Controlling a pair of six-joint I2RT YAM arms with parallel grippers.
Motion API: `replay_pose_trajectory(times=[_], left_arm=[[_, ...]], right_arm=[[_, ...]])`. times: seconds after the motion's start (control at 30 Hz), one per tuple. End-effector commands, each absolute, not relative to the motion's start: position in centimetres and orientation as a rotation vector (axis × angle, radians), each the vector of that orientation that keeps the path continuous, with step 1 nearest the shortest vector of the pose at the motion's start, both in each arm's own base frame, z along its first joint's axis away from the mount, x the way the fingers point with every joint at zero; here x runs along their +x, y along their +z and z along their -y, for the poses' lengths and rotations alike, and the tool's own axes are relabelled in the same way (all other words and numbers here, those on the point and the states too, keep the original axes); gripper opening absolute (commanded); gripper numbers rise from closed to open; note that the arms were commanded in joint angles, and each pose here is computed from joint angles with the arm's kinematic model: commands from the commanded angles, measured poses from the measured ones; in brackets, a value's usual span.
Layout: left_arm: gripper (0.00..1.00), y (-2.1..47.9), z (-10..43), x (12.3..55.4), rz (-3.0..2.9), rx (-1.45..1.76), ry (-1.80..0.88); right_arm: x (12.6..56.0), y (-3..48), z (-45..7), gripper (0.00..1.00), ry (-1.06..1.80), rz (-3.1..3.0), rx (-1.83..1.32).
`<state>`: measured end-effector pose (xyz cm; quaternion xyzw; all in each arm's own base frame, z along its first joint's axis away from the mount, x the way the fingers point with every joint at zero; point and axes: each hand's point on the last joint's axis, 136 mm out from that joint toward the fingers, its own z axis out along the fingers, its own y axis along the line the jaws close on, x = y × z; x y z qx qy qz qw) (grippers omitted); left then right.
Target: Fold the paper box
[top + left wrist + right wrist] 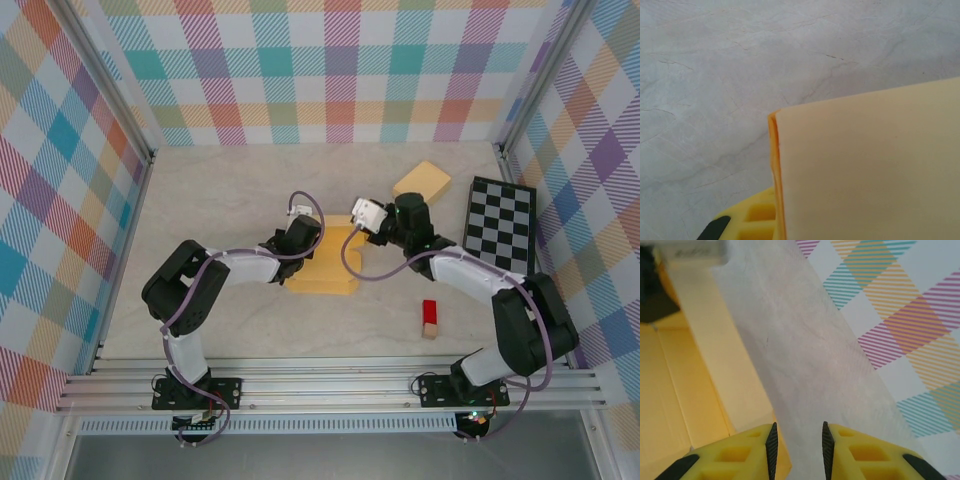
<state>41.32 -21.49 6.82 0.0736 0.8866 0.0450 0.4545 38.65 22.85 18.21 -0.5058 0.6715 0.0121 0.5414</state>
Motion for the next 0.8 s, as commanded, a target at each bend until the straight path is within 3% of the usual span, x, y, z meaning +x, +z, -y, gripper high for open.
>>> replay_pose_trajectory(times=[0.0, 0.2, 0.57, 0.77], left_arm=[[0.03, 5.6, 19.9, 40.5, -2.213, 0.243, 0.221], [0.03, 5.1, 19.6, 40.3, -2.215, 0.236, 0.246], [0.0, 4.5, 19.2, 40.0, -2.223, 0.152, 0.265], [0.0, 4.0, 19.7, 39.4, -2.232, 0.131, 0.271]], right_arm=[[37.4, 19.3, -24.3, 0.32, 0.346, -1.819, -1.051], [39.7, 18.6, -24.8, 0.28, 0.416, -1.945, -0.876], [40.8, 11.4, -25.3, 0.25, 0.335, -2.182, -0.736], [41.2, 12.5, -24.2, 0.29, 0.351, -2.37, -0.45]])
